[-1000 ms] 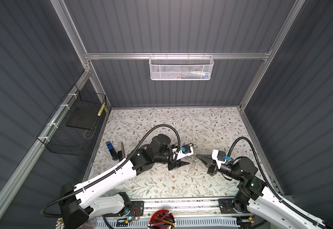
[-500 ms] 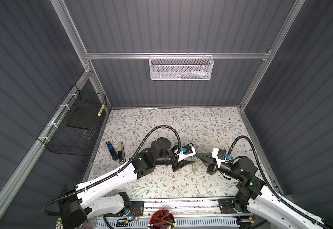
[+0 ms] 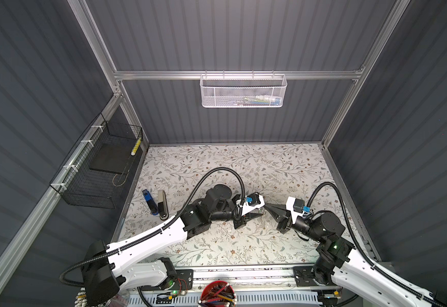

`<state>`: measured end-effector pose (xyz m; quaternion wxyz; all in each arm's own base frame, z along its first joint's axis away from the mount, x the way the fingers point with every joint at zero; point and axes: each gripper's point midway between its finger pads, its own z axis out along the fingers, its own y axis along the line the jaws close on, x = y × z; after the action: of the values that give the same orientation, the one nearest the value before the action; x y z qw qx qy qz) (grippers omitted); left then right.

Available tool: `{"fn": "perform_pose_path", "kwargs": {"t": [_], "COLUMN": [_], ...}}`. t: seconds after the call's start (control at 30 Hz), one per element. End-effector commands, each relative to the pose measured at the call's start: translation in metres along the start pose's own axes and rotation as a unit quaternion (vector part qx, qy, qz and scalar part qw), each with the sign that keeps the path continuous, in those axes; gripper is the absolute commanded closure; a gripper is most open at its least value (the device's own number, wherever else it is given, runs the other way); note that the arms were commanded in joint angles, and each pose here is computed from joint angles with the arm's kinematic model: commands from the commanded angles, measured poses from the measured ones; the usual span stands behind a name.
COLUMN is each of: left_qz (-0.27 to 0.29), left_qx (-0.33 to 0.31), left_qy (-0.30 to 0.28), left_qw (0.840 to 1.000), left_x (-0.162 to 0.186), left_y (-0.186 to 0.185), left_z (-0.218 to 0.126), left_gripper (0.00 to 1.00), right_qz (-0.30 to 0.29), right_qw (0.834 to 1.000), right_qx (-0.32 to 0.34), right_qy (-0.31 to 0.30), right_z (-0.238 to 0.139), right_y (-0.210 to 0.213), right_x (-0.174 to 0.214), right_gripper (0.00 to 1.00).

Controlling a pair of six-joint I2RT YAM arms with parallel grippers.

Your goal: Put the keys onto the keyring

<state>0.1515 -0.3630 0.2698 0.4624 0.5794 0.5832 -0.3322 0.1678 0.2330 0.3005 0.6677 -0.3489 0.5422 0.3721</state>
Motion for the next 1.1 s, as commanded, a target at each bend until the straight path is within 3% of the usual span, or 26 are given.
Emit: {"fn": "perform_pose_path", "kwargs": {"t": [0.0, 0.27, 0.57, 0.73, 1.07], "left_qz": [-0.004, 0.000, 0.014, 0.021, 0.044], "left_qx": [-0.025, -0.052, -0.043, 0.013, 0.071], "left_qy": [0.001, -0.002, -0.005, -0.003, -0.007], "left_qw": [1.000, 0.999, 0.999, 1.000, 0.996], "left_x": [-0.003, -0.005, -0.007, -0.006, -0.013], "left_y": [0.007, 0.008, 0.001, -0.017, -0.036], "left_z": [0.000, 0.001, 0.003, 0.006, 0.000], "left_gripper": [0.64, 0.66, 0.86, 1.00, 1.00], "right_qz": [-0.005, -0.004, -0.003, -0.010, -0.020], "right_qw": [0.999, 0.999, 0.999, 0.999, 0.998], "right_qx": [0.008, 0.017, 0.021, 0.012, -0.003], "right_qy": [-0.039, -0.042, -0.044, -0.050, -0.059], "right_z": [-0.002, -0.004, -0.004, -0.006, -0.011], "right_y": [-0.002, -0.005, -0.006, -0.003, 0.004], "right_x": [-0.021, -0.021, -0.021, -0.024, -0.027], "right_gripper": [1.00, 1.00, 1.00, 1.00, 1.00]}}
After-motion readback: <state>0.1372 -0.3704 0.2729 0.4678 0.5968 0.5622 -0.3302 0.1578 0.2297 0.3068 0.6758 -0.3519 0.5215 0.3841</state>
